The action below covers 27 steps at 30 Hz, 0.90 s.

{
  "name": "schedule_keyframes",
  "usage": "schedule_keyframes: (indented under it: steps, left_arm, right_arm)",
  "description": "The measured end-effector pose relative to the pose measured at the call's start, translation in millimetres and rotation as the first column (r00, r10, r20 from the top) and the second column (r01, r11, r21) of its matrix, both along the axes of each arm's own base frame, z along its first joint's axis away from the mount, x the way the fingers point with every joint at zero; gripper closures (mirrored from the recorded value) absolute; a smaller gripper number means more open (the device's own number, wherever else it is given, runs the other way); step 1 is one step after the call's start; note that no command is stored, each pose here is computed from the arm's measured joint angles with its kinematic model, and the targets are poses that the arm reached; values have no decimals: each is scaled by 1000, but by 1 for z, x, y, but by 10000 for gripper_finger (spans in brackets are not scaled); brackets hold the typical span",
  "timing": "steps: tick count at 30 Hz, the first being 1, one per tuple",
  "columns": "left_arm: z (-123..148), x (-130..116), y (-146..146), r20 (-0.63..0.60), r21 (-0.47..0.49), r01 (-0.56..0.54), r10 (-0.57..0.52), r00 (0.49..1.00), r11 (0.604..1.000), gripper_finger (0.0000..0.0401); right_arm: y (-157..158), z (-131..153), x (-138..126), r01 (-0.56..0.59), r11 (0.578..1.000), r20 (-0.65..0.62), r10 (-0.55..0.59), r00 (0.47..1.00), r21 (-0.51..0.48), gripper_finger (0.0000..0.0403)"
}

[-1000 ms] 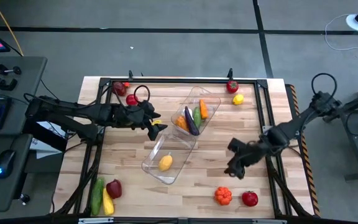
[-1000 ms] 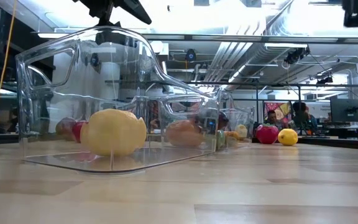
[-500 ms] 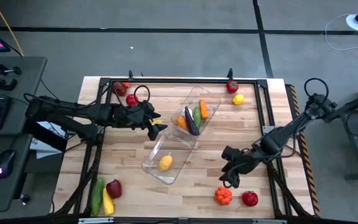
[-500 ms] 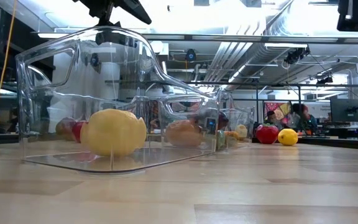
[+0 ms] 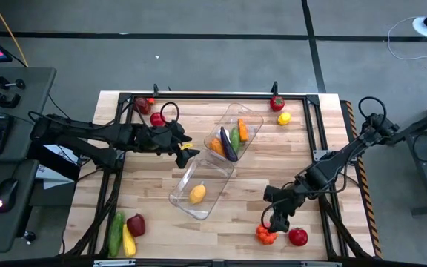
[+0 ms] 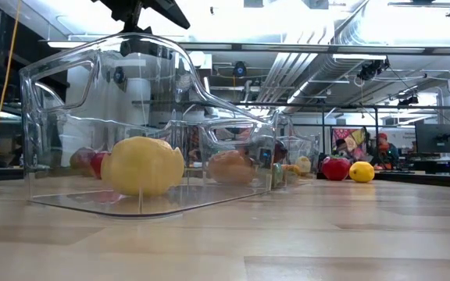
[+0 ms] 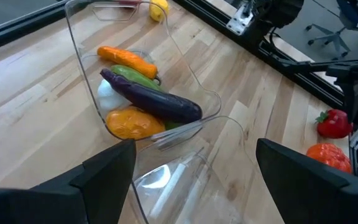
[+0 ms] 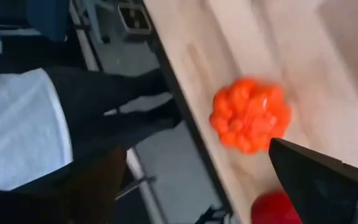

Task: Sort produce into baskets
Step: Put the bottom right red tomato into the bottom transparent bin

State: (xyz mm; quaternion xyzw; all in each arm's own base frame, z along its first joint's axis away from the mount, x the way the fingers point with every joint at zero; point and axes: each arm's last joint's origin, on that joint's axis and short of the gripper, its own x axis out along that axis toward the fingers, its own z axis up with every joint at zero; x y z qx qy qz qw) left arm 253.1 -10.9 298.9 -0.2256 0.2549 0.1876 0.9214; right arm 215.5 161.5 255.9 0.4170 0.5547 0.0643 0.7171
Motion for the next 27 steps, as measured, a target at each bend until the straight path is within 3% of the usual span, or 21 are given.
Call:
schedule_keyframes:
  steps: [4, 10, 15, 27]
  left_arm:
    - [0, 0, 0, 0, 3, -4, 4, 1000, 1000, 80]
    - [0, 0, 0, -2, 10, -1, 1, 1000, 1000, 80]
    - [0, 0, 0, -2, 11, -1, 1, 1000, 1000, 80]
    - [0, 0, 8, -1, 12, -33, 33, 999, 999, 80]
  right_arm:
    - [10, -1, -9, -27, 1000, -33, 28, 999, 6, 28]
    - [26, -19, -41, -163, 978, -224, 131, 966, -129, 29]
    - [48, -37, -51, -272, 956, -330, 223, 917, -108, 29]
    - [73, -93, -54, -348, 905, -483, 198, 853, -245, 29]
